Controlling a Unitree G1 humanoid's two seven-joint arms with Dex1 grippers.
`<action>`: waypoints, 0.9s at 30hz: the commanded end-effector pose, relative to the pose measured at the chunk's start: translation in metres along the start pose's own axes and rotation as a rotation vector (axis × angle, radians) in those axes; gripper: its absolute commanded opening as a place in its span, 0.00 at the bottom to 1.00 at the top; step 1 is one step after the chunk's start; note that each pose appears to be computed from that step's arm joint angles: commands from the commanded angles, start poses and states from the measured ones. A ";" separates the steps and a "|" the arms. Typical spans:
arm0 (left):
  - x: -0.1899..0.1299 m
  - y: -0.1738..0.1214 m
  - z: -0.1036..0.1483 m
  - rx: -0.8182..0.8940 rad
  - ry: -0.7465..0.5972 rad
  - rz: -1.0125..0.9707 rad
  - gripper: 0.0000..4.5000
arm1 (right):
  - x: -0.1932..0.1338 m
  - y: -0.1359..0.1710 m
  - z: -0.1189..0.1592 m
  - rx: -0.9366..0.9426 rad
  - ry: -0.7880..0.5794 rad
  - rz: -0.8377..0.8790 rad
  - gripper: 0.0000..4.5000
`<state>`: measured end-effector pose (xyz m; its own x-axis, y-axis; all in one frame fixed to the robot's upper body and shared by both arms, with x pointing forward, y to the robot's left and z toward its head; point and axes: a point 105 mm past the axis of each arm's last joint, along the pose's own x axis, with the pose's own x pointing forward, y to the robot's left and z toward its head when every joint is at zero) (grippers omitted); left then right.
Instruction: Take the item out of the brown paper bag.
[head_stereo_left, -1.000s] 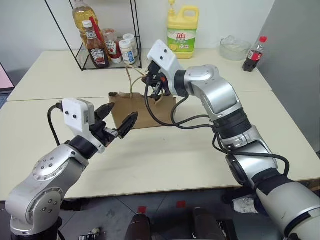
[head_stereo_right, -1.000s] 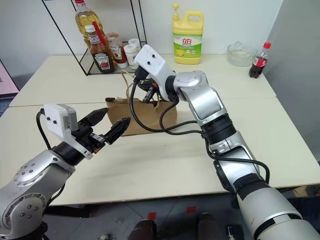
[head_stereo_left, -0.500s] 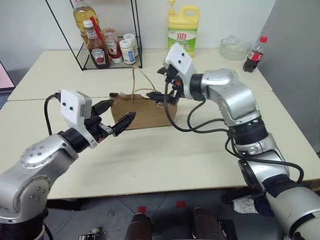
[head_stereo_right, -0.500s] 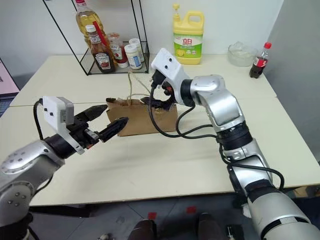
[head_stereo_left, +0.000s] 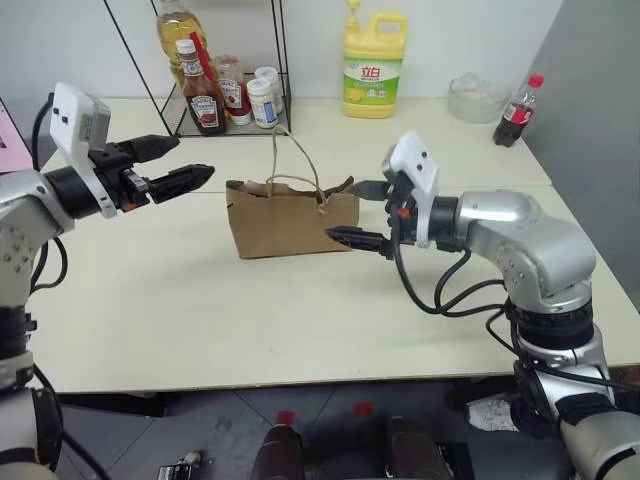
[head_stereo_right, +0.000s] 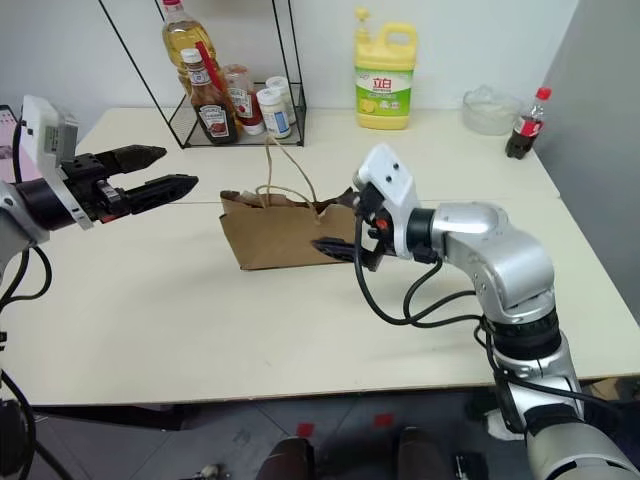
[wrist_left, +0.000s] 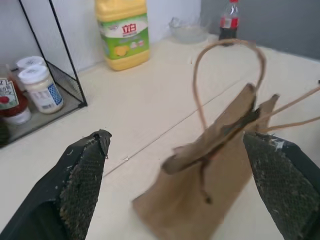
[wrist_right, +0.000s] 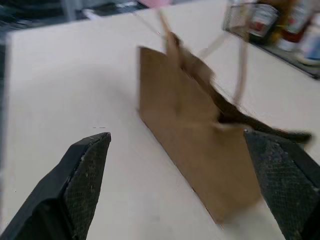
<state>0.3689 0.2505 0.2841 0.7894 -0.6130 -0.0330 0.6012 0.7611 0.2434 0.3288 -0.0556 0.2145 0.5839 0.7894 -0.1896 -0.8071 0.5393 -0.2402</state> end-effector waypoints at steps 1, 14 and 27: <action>0.028 0.019 0.006 0.146 0.003 0.067 1.00 | -0.004 0.002 -0.006 -0.074 -0.048 -0.136 0.99; 0.077 -0.009 -0.019 0.350 0.174 -0.176 1.00 | -0.017 0.007 -0.029 0.073 -0.060 -0.316 0.99; 0.043 -0.073 -0.026 0.361 0.279 -0.504 1.00 | -0.014 -0.016 -0.037 0.092 -0.036 -0.342 0.99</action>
<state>0.3712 0.1779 0.2234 0.4583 -0.7454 -0.4841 0.8716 0.2703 0.4090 0.3354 -0.0853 0.1721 0.8136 0.5661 -0.1326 -0.5813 0.7953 -0.1721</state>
